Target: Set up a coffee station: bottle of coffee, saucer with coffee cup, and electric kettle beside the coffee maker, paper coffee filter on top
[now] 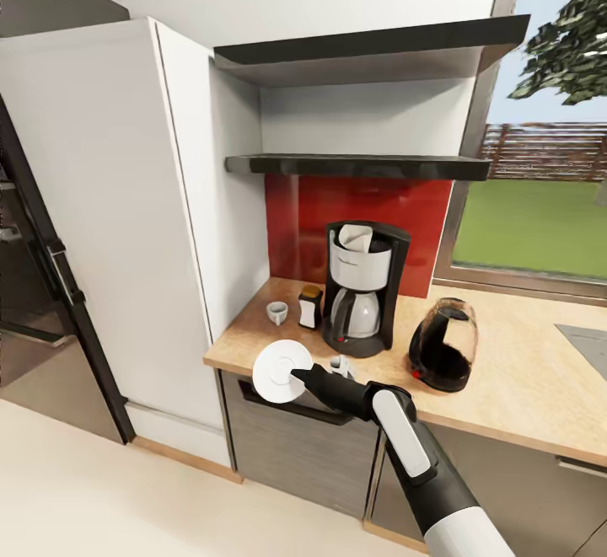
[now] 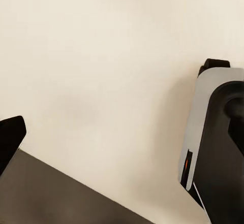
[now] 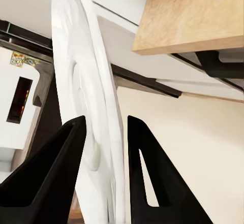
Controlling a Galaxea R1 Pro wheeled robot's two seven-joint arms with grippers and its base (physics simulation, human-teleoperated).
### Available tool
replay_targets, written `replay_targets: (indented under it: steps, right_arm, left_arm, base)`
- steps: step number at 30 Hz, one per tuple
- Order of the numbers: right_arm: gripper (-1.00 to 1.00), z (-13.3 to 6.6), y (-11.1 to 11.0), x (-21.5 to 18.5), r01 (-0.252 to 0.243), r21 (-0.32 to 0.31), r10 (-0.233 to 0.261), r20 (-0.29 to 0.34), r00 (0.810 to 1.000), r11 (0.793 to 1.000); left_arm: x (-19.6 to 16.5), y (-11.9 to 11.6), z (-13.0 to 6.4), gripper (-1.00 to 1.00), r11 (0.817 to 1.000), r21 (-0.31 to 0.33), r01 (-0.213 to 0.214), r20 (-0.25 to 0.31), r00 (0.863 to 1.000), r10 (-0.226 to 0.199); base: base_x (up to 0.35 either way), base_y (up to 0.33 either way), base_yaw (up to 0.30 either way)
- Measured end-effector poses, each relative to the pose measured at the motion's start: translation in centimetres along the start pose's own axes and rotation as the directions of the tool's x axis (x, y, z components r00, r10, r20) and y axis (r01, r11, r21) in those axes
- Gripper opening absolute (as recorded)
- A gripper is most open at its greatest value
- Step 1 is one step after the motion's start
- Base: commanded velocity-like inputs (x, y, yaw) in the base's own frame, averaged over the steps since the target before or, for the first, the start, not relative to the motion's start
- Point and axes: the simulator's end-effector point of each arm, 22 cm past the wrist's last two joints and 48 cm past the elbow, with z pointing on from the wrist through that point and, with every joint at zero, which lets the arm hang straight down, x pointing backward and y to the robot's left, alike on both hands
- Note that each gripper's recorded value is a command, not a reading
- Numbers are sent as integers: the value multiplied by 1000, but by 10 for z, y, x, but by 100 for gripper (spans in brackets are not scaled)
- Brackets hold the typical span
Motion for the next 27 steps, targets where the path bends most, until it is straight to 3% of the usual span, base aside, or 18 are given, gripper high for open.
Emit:
replay_targets:
  steps: [15,27]
  right_arm:
    - [-100,0,-2,0,-2,5,2,-1,1000,1000]
    - [-100,1,-7,3,-8,14,9,-8,1000,1000]
  left_arm:
    - [2,1,0,100,1000,-1,1,-4,1000,-1]
    - [2,0,0,100,1000,0,-2,-5,1000,2]
  base:
    - [164,298,-3]
    - [38,39,-237]
